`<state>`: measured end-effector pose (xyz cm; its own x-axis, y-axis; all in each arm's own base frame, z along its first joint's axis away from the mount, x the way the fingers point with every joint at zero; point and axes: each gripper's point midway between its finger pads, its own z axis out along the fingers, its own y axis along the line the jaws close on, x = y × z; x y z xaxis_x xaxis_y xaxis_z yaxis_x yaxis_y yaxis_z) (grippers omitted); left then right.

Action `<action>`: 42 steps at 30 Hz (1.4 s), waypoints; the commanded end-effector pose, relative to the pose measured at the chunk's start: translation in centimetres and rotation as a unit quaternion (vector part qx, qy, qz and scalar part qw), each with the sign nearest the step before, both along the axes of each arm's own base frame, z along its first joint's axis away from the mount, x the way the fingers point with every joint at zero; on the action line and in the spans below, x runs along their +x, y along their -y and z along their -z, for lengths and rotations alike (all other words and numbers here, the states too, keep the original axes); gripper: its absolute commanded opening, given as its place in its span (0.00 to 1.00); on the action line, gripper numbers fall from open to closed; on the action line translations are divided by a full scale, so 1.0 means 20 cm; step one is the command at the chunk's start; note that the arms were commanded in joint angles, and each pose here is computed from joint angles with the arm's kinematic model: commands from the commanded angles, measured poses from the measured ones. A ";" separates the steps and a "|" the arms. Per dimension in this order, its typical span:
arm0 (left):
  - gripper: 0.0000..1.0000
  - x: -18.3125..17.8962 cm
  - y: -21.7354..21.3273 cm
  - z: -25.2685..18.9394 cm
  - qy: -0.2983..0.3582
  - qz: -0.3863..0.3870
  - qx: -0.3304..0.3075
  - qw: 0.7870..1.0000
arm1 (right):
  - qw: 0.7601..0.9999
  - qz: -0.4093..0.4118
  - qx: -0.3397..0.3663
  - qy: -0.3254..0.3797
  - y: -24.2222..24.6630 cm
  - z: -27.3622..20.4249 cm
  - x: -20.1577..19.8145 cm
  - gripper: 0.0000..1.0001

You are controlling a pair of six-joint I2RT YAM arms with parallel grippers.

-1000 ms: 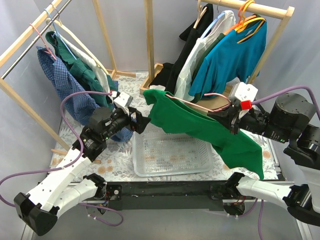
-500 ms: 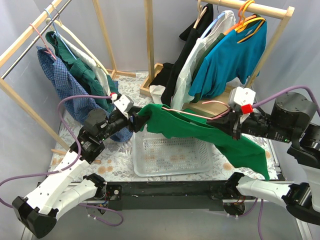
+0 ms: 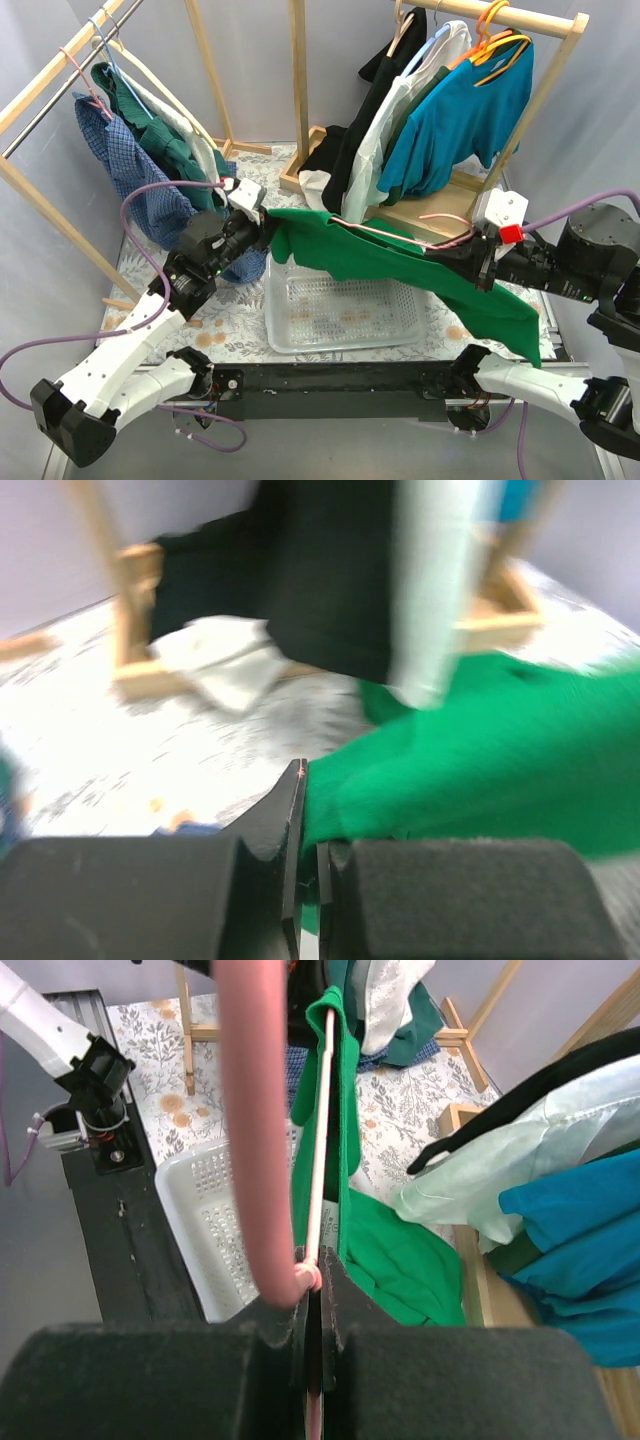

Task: Remove the t-shirt from the hanger

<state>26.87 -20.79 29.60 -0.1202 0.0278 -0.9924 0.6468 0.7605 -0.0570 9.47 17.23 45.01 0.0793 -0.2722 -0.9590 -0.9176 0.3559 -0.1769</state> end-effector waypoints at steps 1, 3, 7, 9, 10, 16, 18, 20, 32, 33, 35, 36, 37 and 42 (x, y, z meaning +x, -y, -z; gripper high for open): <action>0.00 0.21 -0.28 -0.10 -0.004 -0.208 -0.017 0.978 | 0.999 0.015 0.032 0.013 0.06 0.00 -0.03 0.01; 0.00 0.27 -0.37 -0.13 -0.005 -0.272 -0.019 0.962 | 0.999 0.035 0.035 0.007 0.08 0.04 -0.01 0.01; 0.00 0.32 -0.46 -0.19 -0.018 -0.334 -0.051 0.941 | 0.997 0.056 0.056 0.017 0.16 0.05 -0.04 0.01; 0.00 0.34 -0.48 -0.20 -0.022 -0.345 -0.057 0.937 | 0.995 0.073 0.069 0.027 0.19 0.02 -0.02 0.01; 0.00 0.34 -0.50 -0.19 -0.027 -0.355 -0.056 0.933 | 0.994 0.073 0.075 0.033 0.20 0.01 -0.04 0.01; 0.00 0.41 -0.56 -0.11 -0.080 -0.375 -0.060 0.921 | 0.986 0.092 0.111 0.079 0.28 -0.11 -0.04 0.01; 0.00 0.41 -0.53 -0.07 -0.090 -0.360 -0.060 0.927 | 0.981 0.103 0.134 0.099 0.29 -0.18 -0.02 0.01; 0.00 0.40 -0.43 -0.07 -0.096 -0.311 -0.070 0.943 | 0.976 0.107 0.149 0.115 0.29 -0.22 -0.01 0.01; 0.00 0.03 0.38 -0.43 -0.092 0.119 -0.090 0.984 | 0.945 0.194 0.195 0.175 0.12 -0.59 0.36 0.01; 0.00 0.03 0.41 -0.41 -0.097 0.125 -0.086 0.984 | 0.937 0.217 0.209 0.179 0.14 -0.61 0.39 0.01; 0.00 -0.01 0.48 -0.39 -0.100 0.140 -0.079 0.982 | 0.927 0.243 0.220 0.181 0.15 -0.58 0.44 0.01; 0.00 -0.03 0.50 -0.38 -0.102 0.146 -0.077 0.981 | 0.908 0.277 0.251 0.191 0.21 -0.64 0.46 0.01; 0.00 -0.06 0.56 -0.36 -0.105 0.157 -0.072 0.979 | 0.898 0.294 0.264 0.191 0.25 -0.64 0.47 0.01; 0.00 -0.16 0.68 -0.33 -0.100 0.180 -0.067 0.976 | 0.867 0.372 0.277 0.183 0.41 -0.60 0.51 0.01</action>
